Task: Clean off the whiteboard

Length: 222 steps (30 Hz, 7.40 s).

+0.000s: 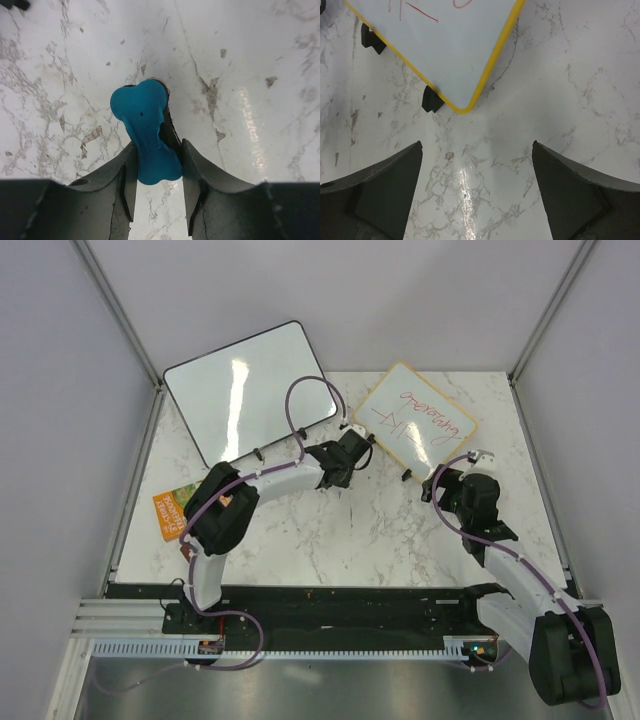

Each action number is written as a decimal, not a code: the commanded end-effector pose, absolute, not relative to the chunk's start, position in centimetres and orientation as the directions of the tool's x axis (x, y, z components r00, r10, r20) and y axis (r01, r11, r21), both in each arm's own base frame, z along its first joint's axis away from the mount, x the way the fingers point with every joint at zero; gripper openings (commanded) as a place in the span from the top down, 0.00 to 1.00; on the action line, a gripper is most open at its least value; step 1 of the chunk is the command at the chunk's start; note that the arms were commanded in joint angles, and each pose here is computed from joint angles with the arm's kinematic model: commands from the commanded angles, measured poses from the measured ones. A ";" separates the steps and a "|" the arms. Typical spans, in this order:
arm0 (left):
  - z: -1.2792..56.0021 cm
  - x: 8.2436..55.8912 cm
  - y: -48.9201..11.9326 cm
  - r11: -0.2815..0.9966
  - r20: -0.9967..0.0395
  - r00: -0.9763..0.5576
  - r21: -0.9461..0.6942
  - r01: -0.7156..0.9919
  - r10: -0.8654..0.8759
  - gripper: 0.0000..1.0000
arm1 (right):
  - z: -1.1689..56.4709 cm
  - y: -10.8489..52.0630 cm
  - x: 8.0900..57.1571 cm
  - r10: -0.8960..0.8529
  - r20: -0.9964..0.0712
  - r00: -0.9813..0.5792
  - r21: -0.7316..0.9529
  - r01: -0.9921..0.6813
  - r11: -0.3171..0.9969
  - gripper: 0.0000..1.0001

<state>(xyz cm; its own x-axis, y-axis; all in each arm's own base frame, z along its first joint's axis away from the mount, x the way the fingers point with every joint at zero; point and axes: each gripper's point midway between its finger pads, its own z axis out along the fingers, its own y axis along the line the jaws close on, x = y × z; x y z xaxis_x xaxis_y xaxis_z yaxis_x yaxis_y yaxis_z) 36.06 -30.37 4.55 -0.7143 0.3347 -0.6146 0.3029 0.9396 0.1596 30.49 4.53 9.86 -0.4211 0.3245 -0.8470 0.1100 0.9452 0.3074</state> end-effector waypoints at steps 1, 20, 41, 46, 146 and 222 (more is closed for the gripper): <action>12.4 38.8 -32.9 0.926 -0.787 -0.539 0.108 0.361 0.301 0.98 | 11.4 3.9 32.0 0.355 -0.857 -0.374 0.335 0.117 0.935 0.02; 20.6 43.3 -44.0 0.758 -0.916 -0.315 -0.020 0.652 0.247 0.98 | 13.5 0.6 36.6 0.569 -0.780 -0.262 0.592 -0.013 0.806 0.13; 18.8 49.2 -44.6 0.768 -0.917 -0.391 -0.196 0.610 0.076 0.98 | 10.2 1.1 36.3 0.670 -0.700 -0.248 0.690 0.006 0.724 0.37; 17.6 50.5 -43.6 0.739 -0.891 -0.453 -0.285 0.611 0.031 0.98 | 9.9 1.1 36.8 0.690 -0.686 -0.230 0.710 -0.003 0.705 0.51; 6.9 52.8 -44.0 0.838 -0.778 -0.628 -0.331 0.434 0.017 0.98 | 4.5 4.6 38.2 0.620 -0.637 -0.458 0.683 0.038 0.729 1.00; 14.8 54.1 -46.4 0.782 -0.906 -0.423 -0.246 0.572 0.025 0.98 | 4.3 4.8 38.3 0.614 -0.629 -0.476 0.682 0.042 0.731 1.00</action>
